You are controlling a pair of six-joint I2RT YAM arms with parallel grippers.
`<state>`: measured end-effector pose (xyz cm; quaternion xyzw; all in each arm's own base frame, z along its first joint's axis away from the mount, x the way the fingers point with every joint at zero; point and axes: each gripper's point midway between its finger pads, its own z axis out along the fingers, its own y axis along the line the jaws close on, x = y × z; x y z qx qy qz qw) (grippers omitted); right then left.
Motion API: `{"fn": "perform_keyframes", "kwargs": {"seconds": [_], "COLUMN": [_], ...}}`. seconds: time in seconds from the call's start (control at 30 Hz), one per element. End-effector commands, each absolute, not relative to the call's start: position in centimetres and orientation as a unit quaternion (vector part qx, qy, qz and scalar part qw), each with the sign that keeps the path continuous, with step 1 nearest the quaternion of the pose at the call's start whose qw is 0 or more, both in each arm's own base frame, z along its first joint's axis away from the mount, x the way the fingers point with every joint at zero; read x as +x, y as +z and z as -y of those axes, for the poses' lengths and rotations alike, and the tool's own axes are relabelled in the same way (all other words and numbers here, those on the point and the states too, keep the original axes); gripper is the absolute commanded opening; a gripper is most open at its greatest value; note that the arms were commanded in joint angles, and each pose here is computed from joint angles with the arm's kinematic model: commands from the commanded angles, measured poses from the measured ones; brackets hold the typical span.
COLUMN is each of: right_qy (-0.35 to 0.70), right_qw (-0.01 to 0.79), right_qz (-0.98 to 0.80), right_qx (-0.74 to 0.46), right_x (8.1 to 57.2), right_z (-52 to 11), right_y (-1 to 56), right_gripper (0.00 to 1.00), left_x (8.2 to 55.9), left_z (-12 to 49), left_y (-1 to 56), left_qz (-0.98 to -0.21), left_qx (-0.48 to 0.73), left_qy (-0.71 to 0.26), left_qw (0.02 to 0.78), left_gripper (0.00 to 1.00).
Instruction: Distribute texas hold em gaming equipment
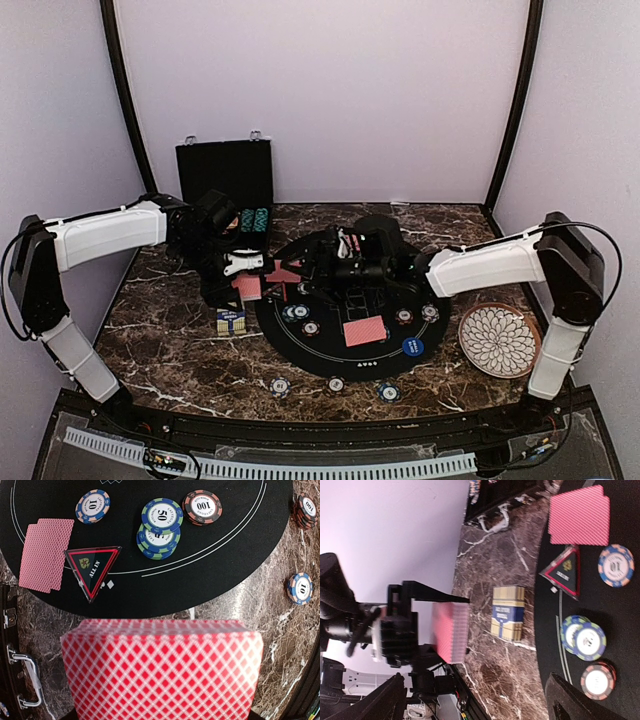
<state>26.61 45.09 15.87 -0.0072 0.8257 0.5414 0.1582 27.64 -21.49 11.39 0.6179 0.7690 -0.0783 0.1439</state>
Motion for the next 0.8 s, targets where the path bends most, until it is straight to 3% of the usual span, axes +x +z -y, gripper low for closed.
{"fn": "perform_keyframes", "kwargs": {"seconds": [0.0,0.27,0.77], "right_qy": [0.56,0.587,0.612], "right_qw": [0.161,0.119,0.119], "right_qz": [-0.811,-0.798,-0.781], "right_qx": [-0.054,-0.062,-0.038], "right_x": [26.5,26.1,26.5], "right_z": [-47.1,-48.4,-46.4], "right_y": [17.8,16.6,16.5], "right_gripper": [0.96,0.85,0.81], "left_x": [28.0,28.2,28.1], "left_z": [22.2,22.6,22.7], "left_y": [14.0,14.8,14.8], "left_qz": [-0.764,-0.765,-0.766], "left_qx": [0.614,0.61,0.608], "left_qy": [-0.088,-0.096,-0.099], "left_qw": [0.177,0.185,0.184], "left_gripper": [0.0,0.0,0.0]}}
